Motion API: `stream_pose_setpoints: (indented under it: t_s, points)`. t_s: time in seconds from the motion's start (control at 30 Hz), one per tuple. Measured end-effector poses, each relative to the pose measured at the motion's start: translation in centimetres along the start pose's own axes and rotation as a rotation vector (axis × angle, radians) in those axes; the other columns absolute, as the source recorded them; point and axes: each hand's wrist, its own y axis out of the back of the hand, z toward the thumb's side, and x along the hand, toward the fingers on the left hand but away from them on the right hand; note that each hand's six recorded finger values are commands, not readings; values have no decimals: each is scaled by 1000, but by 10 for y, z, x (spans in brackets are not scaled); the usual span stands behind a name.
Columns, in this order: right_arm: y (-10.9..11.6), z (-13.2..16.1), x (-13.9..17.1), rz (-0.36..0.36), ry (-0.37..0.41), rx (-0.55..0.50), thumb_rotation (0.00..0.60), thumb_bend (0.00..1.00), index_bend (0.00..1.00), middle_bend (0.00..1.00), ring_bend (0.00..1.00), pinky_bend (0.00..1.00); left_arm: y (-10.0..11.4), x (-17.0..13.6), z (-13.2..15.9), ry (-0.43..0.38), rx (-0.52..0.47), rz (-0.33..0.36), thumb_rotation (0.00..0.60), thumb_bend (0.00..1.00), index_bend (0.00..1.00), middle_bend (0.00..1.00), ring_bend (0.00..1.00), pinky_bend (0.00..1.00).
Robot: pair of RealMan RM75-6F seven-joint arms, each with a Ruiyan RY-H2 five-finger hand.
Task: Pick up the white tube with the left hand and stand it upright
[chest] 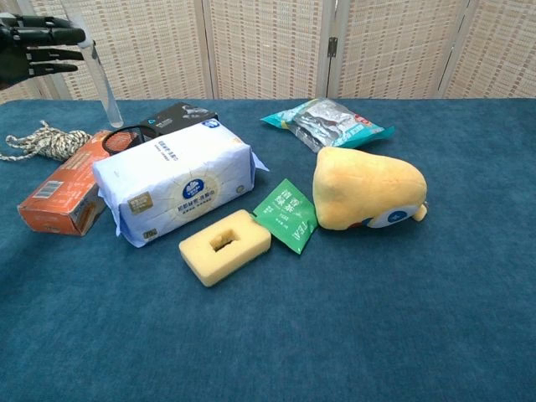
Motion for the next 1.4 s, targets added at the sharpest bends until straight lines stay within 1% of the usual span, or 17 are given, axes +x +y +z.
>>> stream_pose_setpoints:
  t_s: [0.17,0.27,0.3,0.37,0.4,0.57,0.67,0.8,0.83,0.9,0.93,0.97,1.07,1.17,1.2,1.3,1.4]
  points:
    - [-1,1,0,0,4,-3,600,176,53,198,142,270,12,-6,9,-23,-154,20,600,437,611,429,313,160]
    - [-2,1,0,0,5,-4,600,176,53,199,143,270,13,-8,13,-19,-253,7,600,438,611,429,312,162]
    - [-2,1,0,0,5,-5,600,176,53,199,143,270,12,-9,14,-13,-279,-5,600,438,611,430,313,162]
    - [-2,1,0,-1,6,-6,600,176,53,200,143,270,10,-10,16,-5,-279,-25,600,438,611,430,312,163]
    - [-1,1,0,-2,6,-6,600,176,53,200,143,270,9,-10,16,-5,-264,-33,600,437,611,429,311,163]
    - [0,0,1,-6,5,-5,600,176,53,202,144,270,14,-10,17,-42,-102,-28,600,437,610,429,300,163]
    - [1,-2,3,-8,-2,-5,600,176,53,202,144,270,18,-11,16,-78,51,-13,600,437,610,428,296,162]
    - [0,-2,5,-9,-4,-9,600,176,53,202,145,270,21,-13,19,-141,308,19,600,438,610,428,294,163]
    - [0,-2,5,-8,-5,-9,600,176,53,202,145,270,21,-13,20,-155,350,27,600,438,611,429,294,163]
    - [0,-3,5,-9,-6,-9,600,176,53,202,145,270,20,-15,24,-180,396,45,600,437,614,429,295,163]
    - [0,-3,5,-9,-7,-9,600,176,53,202,145,270,20,-15,25,-183,394,47,600,437,616,430,296,163]
    - [0,-3,5,-9,-8,-10,600,176,53,202,145,270,18,-15,26,-183,380,45,600,437,617,431,298,165]
    - [0,-4,6,-8,-11,-9,600,176,53,202,145,270,13,-15,26,-159,261,25,600,437,620,437,303,172]
    - [0,-4,6,-8,-12,-10,600,176,53,202,145,270,8,-12,26,-107,63,-2,600,438,620,438,304,173]
    - [-1,-4,6,-8,-12,-10,600,176,53,202,145,270,6,-11,25,-79,-24,-14,600,438,620,438,304,173]
    - [-1,-5,6,-5,-15,-10,600,176,53,203,145,270,2,-9,24,-3,-221,-49,600,438,620,438,304,173]
    - [-2,-4,6,-4,-15,-10,600,176,53,203,145,270,-1,-7,26,45,-325,-77,600,437,620,438,303,174]
